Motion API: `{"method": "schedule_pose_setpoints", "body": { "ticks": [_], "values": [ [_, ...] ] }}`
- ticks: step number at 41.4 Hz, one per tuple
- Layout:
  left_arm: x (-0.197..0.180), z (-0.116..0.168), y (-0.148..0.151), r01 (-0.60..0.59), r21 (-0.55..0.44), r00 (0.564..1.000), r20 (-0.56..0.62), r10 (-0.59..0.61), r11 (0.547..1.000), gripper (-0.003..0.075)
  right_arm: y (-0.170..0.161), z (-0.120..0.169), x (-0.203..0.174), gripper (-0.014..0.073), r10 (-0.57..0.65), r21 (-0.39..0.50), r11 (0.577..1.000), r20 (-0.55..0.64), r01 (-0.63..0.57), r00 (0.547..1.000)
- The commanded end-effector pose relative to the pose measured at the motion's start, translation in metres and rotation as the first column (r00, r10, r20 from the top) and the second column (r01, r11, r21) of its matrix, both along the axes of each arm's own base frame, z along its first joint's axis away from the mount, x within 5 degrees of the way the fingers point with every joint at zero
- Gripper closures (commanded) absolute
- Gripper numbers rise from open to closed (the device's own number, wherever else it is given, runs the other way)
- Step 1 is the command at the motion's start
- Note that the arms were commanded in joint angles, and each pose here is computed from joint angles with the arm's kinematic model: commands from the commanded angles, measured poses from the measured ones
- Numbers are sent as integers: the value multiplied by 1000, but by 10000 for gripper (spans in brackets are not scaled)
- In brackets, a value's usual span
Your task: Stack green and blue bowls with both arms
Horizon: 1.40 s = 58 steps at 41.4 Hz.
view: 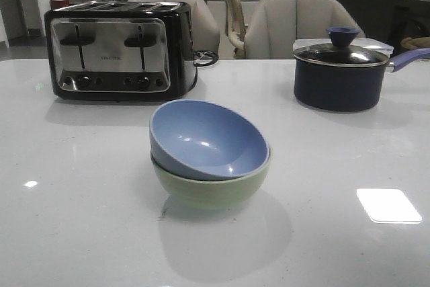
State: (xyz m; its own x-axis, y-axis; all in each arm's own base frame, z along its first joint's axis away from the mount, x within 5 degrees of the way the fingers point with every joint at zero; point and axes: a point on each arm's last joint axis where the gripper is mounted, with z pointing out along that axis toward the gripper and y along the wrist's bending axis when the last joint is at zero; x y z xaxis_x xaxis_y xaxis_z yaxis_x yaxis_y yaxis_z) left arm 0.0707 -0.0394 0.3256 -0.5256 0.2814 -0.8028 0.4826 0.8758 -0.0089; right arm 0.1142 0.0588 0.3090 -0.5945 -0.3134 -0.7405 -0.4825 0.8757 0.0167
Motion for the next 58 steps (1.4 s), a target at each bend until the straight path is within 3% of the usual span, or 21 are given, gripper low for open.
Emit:
{"method": "schedule_pose_setpoints", "body": {
  "ticks": [1, 15, 20, 25, 29, 38, 51, 58],
  "values": [
    [3, 12, -3, 3, -55, 998, 60, 0, 998, 619, 1, 13, 3, 561, -1, 28, 1000, 86, -1, 996],
    [3, 12, -3, 3, -56, 998, 64, 0, 998, 619, 1, 13, 3, 561, -1, 28, 1000, 86, -1, 996],
    [-4, 12, 8, -49, -44, 986, 158, 55, 998, 619, 1, 13, 3, 561, -1, 28, 1000, 86, -1, 996],
    [-9, 2, 21, -150, -102, 928, 328, 176, 983, 619, 1, 13, 3, 561, -1, 28, 1000, 86, -1, 996],
    [-14, -22, 27, -214, -191, 842, 462, 280, 958, 619, 1, 13, 3, 561, -1, 28, 1000, 86, -1, 996],
    [-18, -84, 35, -320, -340, 722, 517, 460, 884, 619, 1, 13, 3, 561, -1, 28, 1000, 86, -1, 996],
    [-16, -117, 37, -317, -386, 656, 571, 494, 866, 619, 1, 13, 3, 561, -1, 28, 1000, 86, -1, 996],
    [-16, -116, 36, -289, -374, 667, 581, 466, 881, 619, 1, 13, 3, 561, -1, 28, 1000, 86, -1, 996]
  ]
}}
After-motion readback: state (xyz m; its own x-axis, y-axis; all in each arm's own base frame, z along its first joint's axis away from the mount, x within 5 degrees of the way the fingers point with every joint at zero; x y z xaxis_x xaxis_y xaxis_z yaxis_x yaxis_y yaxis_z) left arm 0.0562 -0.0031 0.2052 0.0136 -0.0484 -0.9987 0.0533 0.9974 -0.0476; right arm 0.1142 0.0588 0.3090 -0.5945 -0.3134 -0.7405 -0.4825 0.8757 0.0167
